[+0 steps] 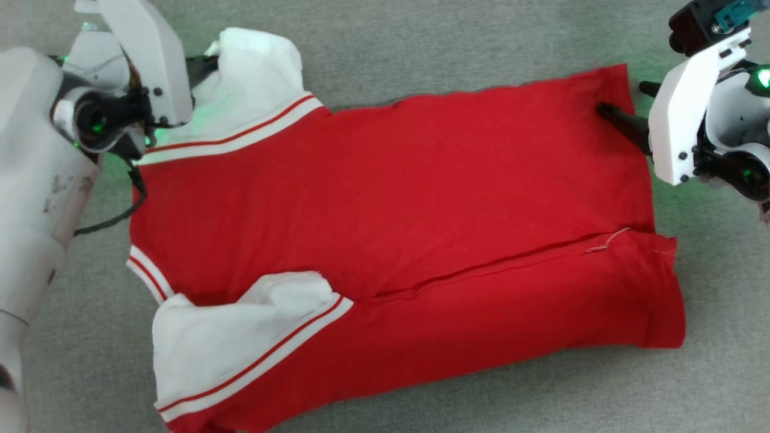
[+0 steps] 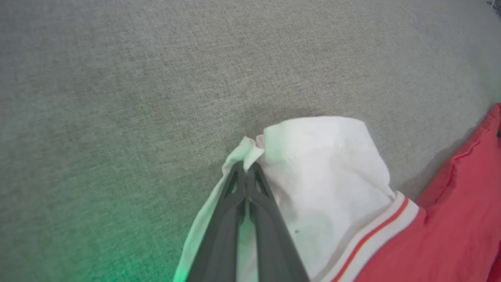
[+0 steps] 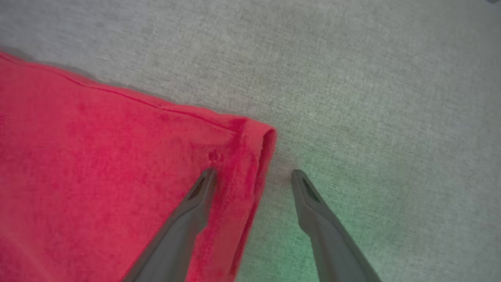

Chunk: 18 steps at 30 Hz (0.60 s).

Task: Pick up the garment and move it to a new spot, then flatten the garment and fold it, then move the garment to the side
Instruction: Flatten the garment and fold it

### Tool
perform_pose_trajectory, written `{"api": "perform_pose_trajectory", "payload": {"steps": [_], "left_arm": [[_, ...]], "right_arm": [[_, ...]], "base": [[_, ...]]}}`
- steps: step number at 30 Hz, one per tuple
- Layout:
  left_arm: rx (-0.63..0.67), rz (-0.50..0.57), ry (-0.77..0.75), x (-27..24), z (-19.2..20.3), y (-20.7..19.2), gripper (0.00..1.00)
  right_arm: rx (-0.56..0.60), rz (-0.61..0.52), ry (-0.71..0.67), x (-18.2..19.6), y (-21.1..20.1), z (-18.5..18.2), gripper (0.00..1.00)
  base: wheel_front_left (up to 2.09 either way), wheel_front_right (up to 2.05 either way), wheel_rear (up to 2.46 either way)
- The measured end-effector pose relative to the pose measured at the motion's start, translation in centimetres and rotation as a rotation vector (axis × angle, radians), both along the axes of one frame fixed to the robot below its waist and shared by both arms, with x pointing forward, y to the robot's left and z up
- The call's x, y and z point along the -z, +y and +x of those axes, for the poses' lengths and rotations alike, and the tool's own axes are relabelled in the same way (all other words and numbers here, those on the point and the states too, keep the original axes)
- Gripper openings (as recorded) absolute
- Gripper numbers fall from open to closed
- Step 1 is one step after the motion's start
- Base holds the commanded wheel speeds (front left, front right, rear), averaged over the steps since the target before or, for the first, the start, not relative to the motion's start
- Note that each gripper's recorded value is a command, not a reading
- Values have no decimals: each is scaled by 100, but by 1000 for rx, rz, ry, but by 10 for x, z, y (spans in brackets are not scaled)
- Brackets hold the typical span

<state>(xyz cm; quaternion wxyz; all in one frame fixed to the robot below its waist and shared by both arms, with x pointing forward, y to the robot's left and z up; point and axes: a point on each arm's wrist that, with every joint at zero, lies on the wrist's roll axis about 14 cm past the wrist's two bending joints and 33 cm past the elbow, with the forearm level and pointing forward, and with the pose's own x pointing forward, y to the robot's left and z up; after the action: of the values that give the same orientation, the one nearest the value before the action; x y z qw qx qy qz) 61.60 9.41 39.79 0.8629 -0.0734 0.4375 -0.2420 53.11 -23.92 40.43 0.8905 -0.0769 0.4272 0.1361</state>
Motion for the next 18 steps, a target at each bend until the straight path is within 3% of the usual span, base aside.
{"api": "perform_pose_trajectory", "payload": {"steps": [4,5,7,18], "left_arm": [[15,-6,-12,-1,-2,-1,0],[16,-10,-15,-1,-3,-1,0],[21,-16,-23,-2,-5,-2,0],[17,-168,-171,-55,-29,-10,0]], "right_arm": [[-6,13,16,8,9,8,100],[-5,13,16,9,10,11,51],[-12,12,16,13,12,13,0],[-8,134,-158,-18,26,13,0]], "base": [[0,0,0],[0,0,0],[0,0,0],[0,0,0]]}}
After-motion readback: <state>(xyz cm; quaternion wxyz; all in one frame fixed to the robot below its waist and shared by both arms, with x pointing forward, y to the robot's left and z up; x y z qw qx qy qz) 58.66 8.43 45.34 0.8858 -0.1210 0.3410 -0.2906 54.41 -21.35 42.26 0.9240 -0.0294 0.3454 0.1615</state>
